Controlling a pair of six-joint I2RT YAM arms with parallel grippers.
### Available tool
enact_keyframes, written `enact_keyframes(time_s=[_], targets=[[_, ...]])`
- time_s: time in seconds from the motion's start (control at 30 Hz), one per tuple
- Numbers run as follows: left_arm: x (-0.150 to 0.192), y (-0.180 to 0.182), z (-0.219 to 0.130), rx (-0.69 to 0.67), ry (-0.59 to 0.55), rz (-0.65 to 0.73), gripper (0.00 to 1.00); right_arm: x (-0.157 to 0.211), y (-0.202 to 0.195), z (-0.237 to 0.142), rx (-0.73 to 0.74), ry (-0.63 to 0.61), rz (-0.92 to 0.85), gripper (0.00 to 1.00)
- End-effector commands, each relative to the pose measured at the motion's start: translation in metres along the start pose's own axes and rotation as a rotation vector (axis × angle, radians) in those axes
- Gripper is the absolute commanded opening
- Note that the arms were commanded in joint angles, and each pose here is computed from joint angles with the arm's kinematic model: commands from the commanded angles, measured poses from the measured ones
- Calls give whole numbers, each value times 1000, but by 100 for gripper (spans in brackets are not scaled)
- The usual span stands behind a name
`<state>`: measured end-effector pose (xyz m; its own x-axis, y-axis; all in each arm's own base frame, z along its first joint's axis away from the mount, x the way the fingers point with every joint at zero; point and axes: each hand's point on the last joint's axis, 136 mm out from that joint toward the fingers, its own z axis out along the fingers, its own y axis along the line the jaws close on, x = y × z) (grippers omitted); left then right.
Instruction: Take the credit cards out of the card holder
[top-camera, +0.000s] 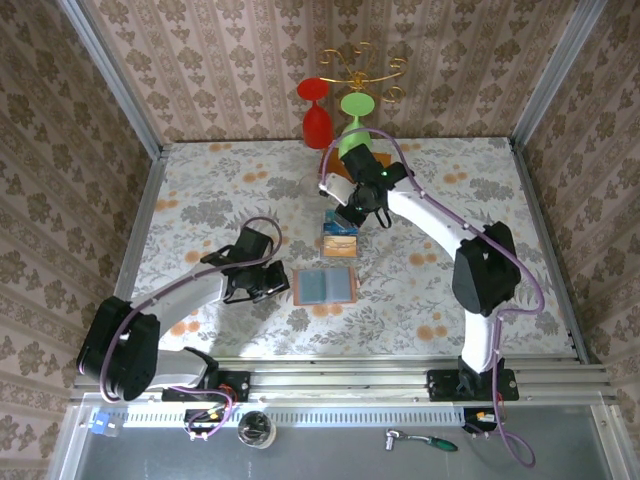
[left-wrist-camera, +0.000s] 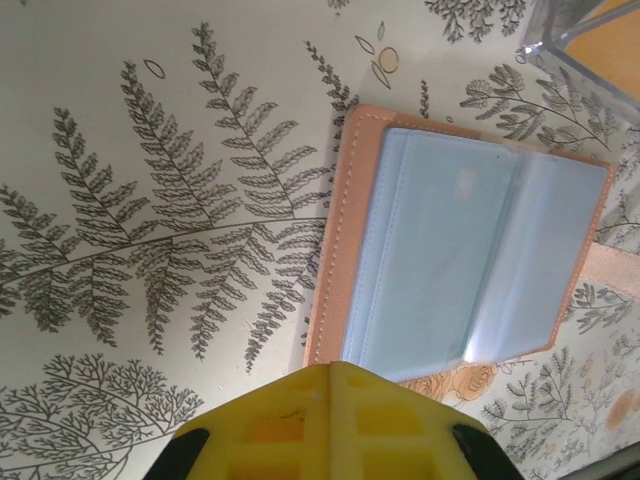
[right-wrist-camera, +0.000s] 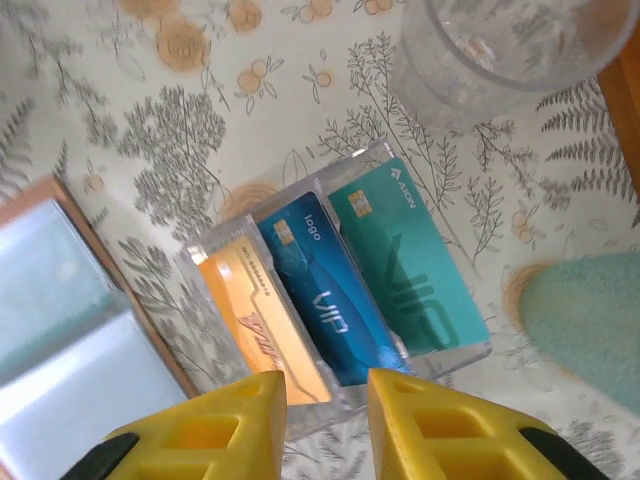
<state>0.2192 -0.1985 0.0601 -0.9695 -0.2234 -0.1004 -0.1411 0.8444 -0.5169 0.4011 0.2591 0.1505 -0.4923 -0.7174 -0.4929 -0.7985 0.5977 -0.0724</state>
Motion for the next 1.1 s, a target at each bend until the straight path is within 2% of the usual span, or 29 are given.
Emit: enact_keyframes(time_s=[0.0, 0.2, 0.37, 0.57, 0.73, 1.07], targets=[[1, 0, -3, -3, -13, -12, 3, -14, 7, -8, -33, -107, 222, 29], [-4, -11, 2, 12, 11, 16, 3, -4, 39, -4, -158, -129, 548, 22], [-10, -20, 10, 15, 42, 58, 2, 8, 66, 9, -229, -90, 699, 18], [-14, -24, 23, 14, 74, 95, 2, 21, 90, 19, -272, -39, 787, 17], [-12, -20, 29, 6, 91, 109, 1, 31, 102, 31, -305, 17, 849, 22], [-6, -9, 40, -7, 121, 110, 0, 36, 125, 43, -344, 53, 879, 25]])
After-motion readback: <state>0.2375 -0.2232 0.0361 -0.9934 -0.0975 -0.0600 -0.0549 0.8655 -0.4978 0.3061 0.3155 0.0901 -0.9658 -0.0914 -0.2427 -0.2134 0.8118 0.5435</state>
